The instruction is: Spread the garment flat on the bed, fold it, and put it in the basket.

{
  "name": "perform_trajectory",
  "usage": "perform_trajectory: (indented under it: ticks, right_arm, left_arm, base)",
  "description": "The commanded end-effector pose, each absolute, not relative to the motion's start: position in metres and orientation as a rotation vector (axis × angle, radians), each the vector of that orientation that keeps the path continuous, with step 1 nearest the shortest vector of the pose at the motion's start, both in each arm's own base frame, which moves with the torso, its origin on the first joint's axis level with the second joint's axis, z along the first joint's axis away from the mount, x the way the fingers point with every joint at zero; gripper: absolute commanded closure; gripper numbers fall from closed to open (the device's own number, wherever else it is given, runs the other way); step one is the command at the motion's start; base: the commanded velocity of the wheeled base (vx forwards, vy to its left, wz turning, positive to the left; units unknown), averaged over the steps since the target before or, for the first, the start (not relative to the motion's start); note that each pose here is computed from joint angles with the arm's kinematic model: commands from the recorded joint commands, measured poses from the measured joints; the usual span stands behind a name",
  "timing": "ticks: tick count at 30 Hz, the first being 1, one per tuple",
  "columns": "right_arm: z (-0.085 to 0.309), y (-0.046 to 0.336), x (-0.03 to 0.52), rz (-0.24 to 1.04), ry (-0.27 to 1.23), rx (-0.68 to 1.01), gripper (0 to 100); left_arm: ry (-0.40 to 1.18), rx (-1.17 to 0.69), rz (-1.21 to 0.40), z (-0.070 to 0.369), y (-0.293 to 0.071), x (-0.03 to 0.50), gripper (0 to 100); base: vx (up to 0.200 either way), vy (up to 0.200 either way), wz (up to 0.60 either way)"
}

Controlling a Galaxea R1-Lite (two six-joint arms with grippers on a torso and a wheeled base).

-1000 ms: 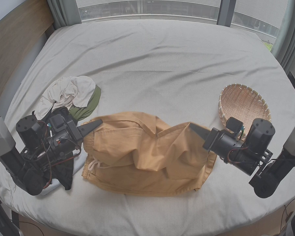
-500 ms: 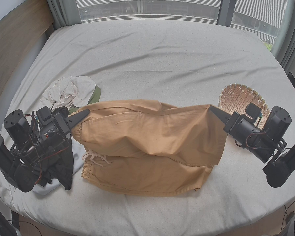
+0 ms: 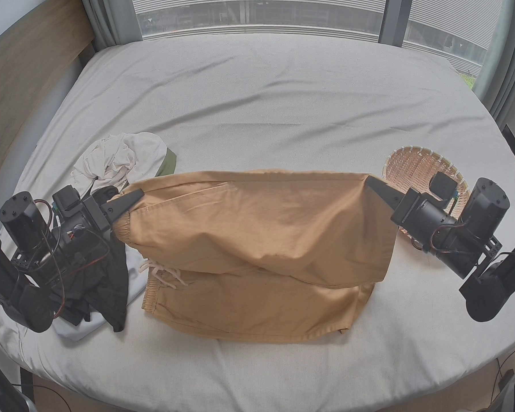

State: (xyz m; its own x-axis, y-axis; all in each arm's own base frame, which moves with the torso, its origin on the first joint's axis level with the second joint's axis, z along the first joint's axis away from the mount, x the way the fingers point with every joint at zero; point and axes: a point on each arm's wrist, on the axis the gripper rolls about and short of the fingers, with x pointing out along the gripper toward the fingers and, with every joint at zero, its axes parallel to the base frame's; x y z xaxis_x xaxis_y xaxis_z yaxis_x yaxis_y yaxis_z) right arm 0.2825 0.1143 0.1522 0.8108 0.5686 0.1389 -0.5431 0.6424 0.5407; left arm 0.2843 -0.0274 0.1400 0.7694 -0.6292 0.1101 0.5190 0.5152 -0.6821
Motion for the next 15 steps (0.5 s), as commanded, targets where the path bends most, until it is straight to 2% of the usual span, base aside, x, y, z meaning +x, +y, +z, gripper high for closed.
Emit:
perform_trajectory:
  ticks: [1, 15]
  right_arm:
    - [0.1536, 0.1145, 0.2831, 0.637, 0.039, 0.601, 100]
    - [0.1568, 0.1075, 0.2880, 0.622, 0.019, 0.600, 100]
  left_arm:
    - [0.151, -0.764, -0.686, 0.1414, -0.0242, 0.2845, 100]
    - [0.137, -0.766, -0.667, 0.1422, -0.0173, 0.2879, 100]
  base:
    - [0.000, 0.000, 0.00]
    - [0.000, 0.000, 0.00]
